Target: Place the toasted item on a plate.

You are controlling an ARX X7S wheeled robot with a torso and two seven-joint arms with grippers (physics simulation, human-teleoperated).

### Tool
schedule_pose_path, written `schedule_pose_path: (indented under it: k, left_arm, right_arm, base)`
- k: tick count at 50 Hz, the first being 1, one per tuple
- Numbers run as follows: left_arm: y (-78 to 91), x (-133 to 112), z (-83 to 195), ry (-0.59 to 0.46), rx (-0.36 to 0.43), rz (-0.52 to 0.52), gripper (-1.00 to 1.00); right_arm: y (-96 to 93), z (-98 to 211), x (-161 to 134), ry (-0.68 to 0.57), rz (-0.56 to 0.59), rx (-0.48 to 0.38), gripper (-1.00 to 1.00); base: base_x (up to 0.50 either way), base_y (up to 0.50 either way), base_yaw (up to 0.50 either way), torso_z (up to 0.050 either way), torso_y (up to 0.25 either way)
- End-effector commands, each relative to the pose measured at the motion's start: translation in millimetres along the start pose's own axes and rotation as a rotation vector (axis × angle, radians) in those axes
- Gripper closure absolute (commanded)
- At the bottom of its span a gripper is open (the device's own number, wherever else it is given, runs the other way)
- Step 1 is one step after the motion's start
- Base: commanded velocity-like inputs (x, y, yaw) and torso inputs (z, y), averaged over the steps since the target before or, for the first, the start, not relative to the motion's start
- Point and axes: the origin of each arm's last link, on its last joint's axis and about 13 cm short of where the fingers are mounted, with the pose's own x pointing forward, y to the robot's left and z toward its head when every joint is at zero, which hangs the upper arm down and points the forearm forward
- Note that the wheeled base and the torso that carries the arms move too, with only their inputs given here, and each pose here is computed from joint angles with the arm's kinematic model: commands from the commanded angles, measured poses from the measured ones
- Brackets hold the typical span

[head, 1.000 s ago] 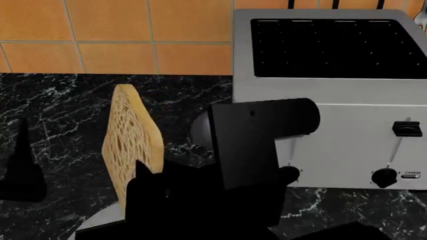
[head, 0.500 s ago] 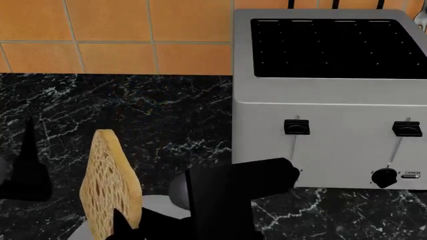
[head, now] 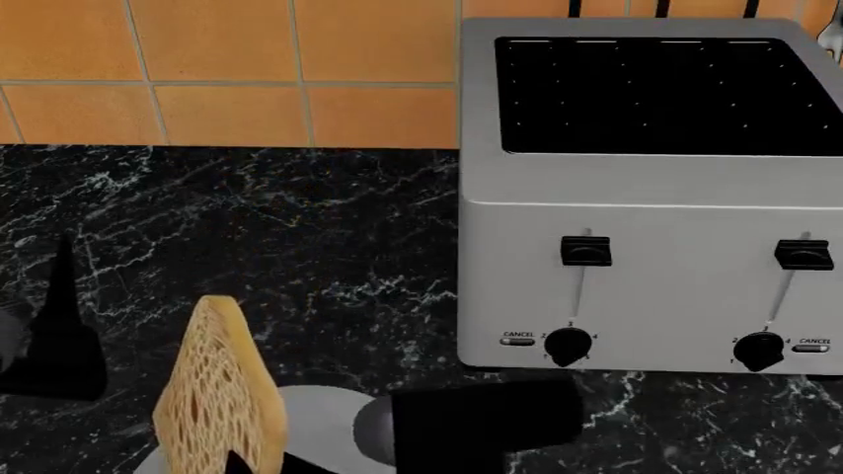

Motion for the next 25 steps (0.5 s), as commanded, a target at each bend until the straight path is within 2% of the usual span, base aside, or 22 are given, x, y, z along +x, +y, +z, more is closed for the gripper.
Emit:
schedule_pose_path:
  k: [1,11,25]
  left_arm:
    - [-0.8,2.0,1.8,-0.003,0.002,-0.006,-1.00]
    - [-1.5,2.4,0.2,-0.001,0.005,-0.009,-1.00]
    - [-3.5,2.7,-1.7,0.000,0.006,-0.016,-1.00]
  right_arm:
    - [-2.5,-6.7,-2.9,-0.019,-0.001,0.071,1.00]
    - [-6.0,-11.8,-4.1,-0.024,-0.052,0.077,1.00]
    - [-4.4,-19.5,-8.5,-0.020,-0.043,0.114,1.00]
  base:
    - [0.00,0.00,0.00,0.000,0.000]
    - [0.00,0.00,0.00,0.000,0.000]
    - [0.00,0.00,0.00,0.000,0.000]
